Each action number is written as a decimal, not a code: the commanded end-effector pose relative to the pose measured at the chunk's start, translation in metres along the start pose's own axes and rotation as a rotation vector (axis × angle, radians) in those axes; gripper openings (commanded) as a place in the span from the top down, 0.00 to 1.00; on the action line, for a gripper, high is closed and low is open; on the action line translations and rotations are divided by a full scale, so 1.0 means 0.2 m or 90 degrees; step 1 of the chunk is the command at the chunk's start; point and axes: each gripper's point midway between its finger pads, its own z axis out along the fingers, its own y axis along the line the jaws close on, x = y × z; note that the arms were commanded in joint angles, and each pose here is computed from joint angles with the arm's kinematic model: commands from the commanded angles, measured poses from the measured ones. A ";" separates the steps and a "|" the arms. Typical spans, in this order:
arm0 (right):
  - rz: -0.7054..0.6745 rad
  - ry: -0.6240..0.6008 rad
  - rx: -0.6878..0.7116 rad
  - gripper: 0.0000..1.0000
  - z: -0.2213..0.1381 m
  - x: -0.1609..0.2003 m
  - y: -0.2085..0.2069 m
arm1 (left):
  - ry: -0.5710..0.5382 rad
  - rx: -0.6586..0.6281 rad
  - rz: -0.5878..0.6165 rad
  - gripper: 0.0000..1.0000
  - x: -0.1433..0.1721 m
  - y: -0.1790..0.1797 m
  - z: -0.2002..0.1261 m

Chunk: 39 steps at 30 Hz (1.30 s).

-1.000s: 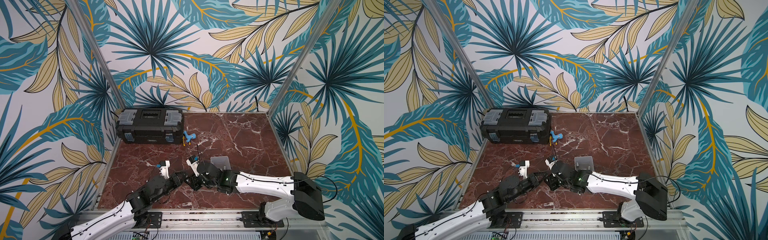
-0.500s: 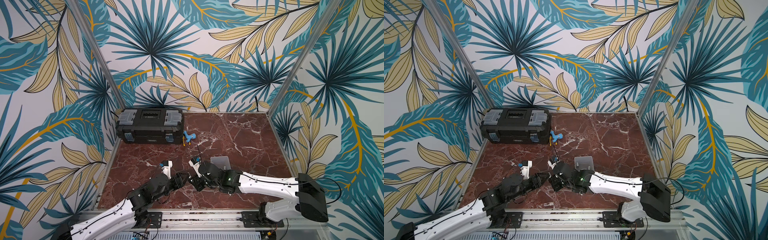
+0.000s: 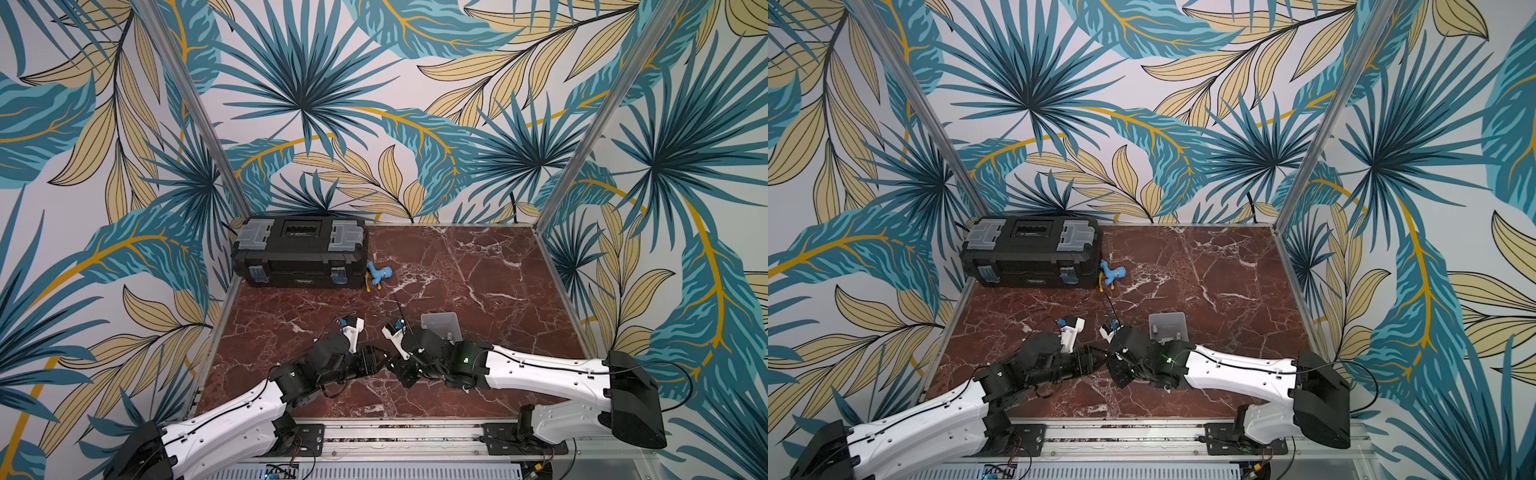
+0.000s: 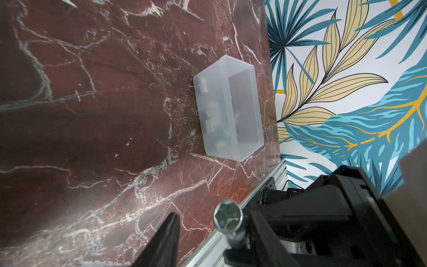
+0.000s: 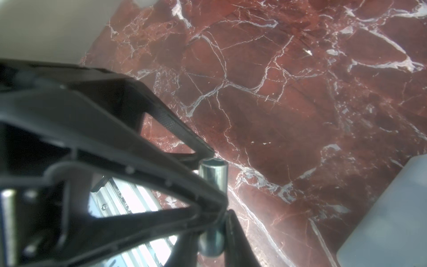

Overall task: Put the socket on the desktop into the storage box
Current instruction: Adjust the socket head.

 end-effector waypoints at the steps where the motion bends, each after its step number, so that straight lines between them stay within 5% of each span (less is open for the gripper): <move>1: -0.029 -0.012 -0.034 1.00 -0.03 -0.01 0.06 | 0.002 0.045 0.022 0.52 -0.04 -0.12 -0.01; 11: -0.036 -0.003 -0.026 1.00 -0.01 0.01 0.06 | 0.002 0.044 0.005 0.71 -0.05 -0.10 0.00; 18: -0.030 -0.011 -0.016 1.00 -0.02 0.00 0.05 | -0.003 0.044 -0.005 1.00 -0.06 -0.09 0.00; 22: -0.015 -0.032 0.000 0.95 -0.04 -0.04 0.03 | -0.014 0.039 -0.013 1.00 -0.08 -0.07 0.00; 25: 0.007 -0.061 0.017 0.53 -0.06 -0.06 -0.01 | -0.033 0.045 -0.024 1.00 -0.10 -0.08 -0.02; 27: 0.030 -0.089 -0.003 0.42 -0.06 -0.09 0.01 | -0.051 0.067 -0.041 1.00 -0.12 -0.09 -0.03; 39: 0.115 -0.137 -0.132 0.53 -0.05 -0.12 0.08 | -0.070 0.134 -0.080 1.00 -0.12 -0.11 -0.06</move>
